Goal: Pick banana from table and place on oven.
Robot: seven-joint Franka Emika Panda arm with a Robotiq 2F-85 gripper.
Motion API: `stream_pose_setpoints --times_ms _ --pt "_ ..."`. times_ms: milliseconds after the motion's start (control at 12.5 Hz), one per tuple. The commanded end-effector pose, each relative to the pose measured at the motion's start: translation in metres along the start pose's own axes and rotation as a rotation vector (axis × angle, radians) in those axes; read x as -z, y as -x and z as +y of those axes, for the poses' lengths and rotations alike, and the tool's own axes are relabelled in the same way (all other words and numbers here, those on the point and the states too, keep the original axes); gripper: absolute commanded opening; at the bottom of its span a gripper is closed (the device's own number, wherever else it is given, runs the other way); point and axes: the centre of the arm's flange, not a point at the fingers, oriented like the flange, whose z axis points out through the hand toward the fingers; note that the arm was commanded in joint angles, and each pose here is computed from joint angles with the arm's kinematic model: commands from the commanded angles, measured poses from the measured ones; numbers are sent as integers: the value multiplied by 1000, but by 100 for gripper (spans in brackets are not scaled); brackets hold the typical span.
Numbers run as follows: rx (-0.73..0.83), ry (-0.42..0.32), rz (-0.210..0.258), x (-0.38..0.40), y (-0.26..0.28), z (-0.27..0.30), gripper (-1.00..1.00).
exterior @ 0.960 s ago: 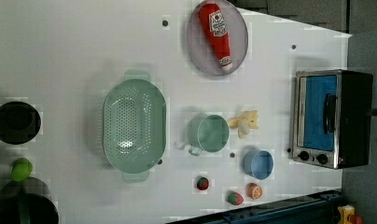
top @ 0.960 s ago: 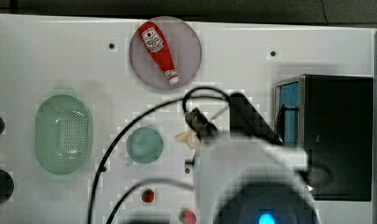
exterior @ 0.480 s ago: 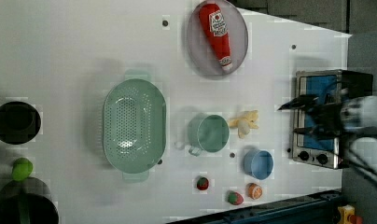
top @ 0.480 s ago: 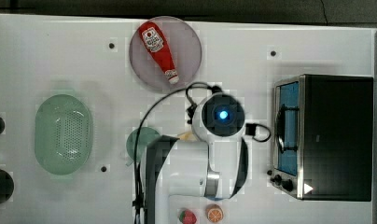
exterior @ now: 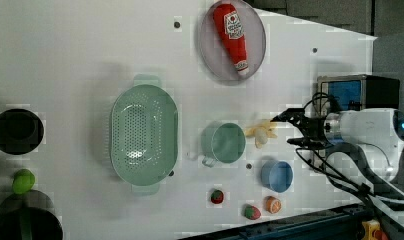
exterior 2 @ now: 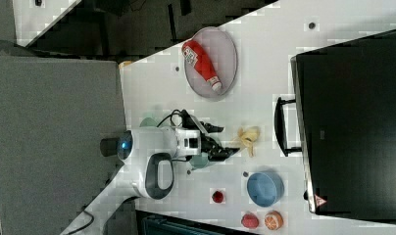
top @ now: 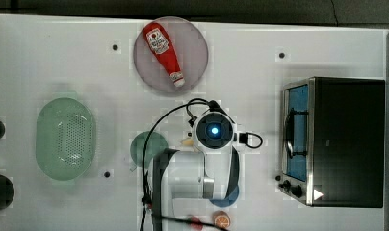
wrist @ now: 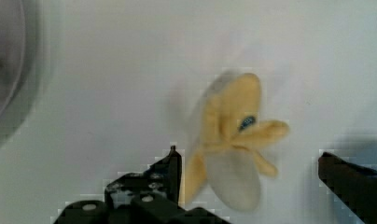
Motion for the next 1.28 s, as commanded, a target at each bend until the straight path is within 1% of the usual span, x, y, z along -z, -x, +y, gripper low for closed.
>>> stream_pose_setpoints --times_ms 80,400,480,560,800,880,960,1120,1280 --pt "-7 -15 9 -33 -10 -2 100" --pt "-3 -31 28 -74 -8 -3 100" --pt "-1 -44 40 -75 -8 -5 92" --pt "2 -42 37 -76 -5 -4 69" --pt "6 -56 47 -70 -4 -6 -6" --pt "8 -62 53 -66 -4 -8 -28" --pt "8 -67 57 -62 -5 -8 -43" --pt "8 -72 61 -57 -3 -7 -43" --pt "3 -115 100 -24 -9 -13 -43"
